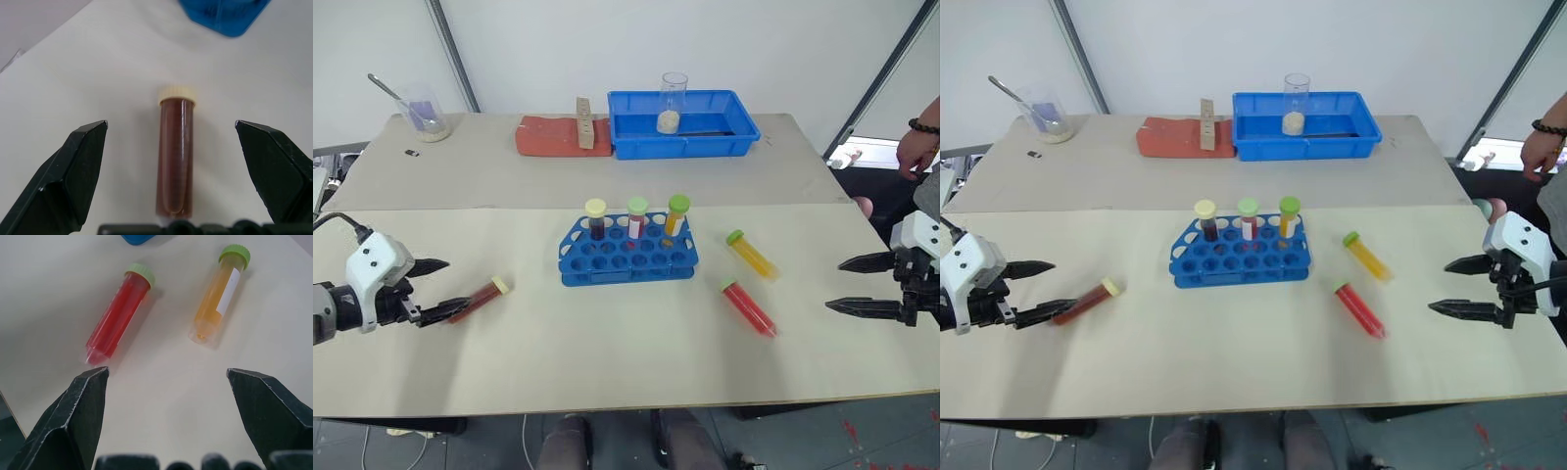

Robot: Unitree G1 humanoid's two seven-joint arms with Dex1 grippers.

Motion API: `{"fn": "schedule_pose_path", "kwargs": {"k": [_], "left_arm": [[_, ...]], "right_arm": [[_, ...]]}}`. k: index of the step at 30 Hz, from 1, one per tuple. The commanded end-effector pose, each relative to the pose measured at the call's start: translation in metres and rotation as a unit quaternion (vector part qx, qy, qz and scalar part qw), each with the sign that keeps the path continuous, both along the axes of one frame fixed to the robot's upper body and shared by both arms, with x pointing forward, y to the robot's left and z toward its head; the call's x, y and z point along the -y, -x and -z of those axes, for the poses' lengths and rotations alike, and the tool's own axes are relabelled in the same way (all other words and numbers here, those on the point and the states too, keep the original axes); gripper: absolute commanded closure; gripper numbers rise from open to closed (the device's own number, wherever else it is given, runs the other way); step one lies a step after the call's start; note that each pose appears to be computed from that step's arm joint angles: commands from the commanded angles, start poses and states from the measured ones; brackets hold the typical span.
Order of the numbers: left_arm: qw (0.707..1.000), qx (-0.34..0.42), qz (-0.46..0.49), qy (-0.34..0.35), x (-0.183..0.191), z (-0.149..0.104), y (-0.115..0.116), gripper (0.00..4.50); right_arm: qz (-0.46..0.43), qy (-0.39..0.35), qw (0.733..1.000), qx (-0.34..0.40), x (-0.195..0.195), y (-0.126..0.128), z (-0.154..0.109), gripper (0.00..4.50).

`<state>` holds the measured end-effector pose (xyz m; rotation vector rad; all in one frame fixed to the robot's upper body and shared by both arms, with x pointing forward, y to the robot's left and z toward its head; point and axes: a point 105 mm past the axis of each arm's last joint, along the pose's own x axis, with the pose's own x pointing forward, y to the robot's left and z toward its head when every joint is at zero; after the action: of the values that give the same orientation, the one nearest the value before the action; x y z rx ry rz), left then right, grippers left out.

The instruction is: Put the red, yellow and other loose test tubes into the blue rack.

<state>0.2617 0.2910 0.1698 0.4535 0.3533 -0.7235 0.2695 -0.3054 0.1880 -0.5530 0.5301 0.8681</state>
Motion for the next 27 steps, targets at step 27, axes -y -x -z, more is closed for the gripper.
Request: {"fn": "schedule_pose_path", "kwargs": {"k": [27], "left_arm": [[0.949, 0.048, 0.306, 0.052, 0.186, -0.023, 0.013, 0.00]], "right_arm": [[0.141, 0.092, 0.982, -0.082, -0.064, -0.148, 0.042, 0.21]]}}
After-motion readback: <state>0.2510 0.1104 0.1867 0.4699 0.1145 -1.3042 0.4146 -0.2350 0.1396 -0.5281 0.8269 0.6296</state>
